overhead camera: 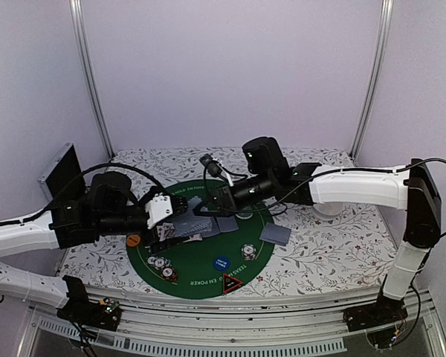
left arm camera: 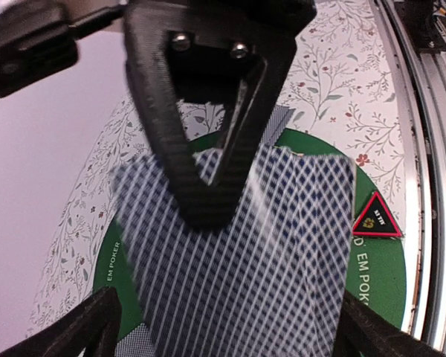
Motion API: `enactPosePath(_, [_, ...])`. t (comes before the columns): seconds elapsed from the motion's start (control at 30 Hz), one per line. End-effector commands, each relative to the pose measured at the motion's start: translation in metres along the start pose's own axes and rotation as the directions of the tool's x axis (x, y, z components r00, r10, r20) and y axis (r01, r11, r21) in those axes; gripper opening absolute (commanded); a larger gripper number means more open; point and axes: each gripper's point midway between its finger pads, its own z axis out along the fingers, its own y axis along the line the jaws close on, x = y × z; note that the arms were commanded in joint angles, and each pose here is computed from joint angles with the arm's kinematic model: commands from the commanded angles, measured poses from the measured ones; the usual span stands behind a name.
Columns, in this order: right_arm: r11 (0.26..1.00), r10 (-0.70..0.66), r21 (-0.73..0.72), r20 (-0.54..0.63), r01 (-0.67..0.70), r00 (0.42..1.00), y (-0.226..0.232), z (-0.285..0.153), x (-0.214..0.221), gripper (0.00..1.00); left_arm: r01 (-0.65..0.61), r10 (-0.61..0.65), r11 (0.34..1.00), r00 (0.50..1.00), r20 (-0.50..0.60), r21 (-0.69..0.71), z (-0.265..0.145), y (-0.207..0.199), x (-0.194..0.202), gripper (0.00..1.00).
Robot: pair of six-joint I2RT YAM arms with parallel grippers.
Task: Distribute texas hold em gaming equipment
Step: Pass from the left arm to the right, then place the poker card at the center of the board.
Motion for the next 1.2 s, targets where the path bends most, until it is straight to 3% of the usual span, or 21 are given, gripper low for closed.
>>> enactPosePath(0.0, [0.975,0.174,0.133,0.059,-0.180,0.983,-0.031,-0.060,0.008,0.02,-0.004,0.008,0.992,1.000,0.027,-0.126,-0.006,0.023,-0.013,0.98])
enactPosePath(0.13, [0.896,0.343,0.246,0.145,-0.370,0.928,-0.060,-0.123,0.041,0.02,0.008,-0.004,0.991,0.999,0.032,-0.133,-0.009,0.025,-0.012,0.98])
enactPosePath(0.33, [0.634,0.608,0.345,0.331,-0.692,0.722,-0.101,-0.213,0.140,0.02,0.015,-0.008,0.986,0.999,0.046,-0.167,-0.015,0.028,-0.009,0.98])
enactPosePath(0.53, [0.502,0.722,0.330,0.349,-0.799,0.598,-0.104,-0.221,0.207,0.02,0.015,-0.006,0.983,0.999,0.048,-0.181,-0.016,0.031,-0.007,0.98])
enactPosePath(0.77, [0.525,0.761,0.259,0.283,-0.810,0.584,-0.112,-0.198,0.229,0.03,0.019,-0.009,0.985,0.998,0.057,-0.170,-0.016,0.029,-0.008,0.98])
enactPosePath(0.93, [0.619,0.726,0.249,0.183,-0.745,0.663,-0.114,-0.165,0.219,0.03,0.022,-0.013,0.984,0.999,0.052,-0.177,-0.017,0.031,-0.007,0.98])
enactPosePath(1.17, [0.606,0.739,0.308,0.125,-0.734,0.662,-0.126,-0.156,0.239,0.08,0.017,-0.010,0.983,0.999,0.043,-0.183,-0.017,0.032,-0.004,0.98])
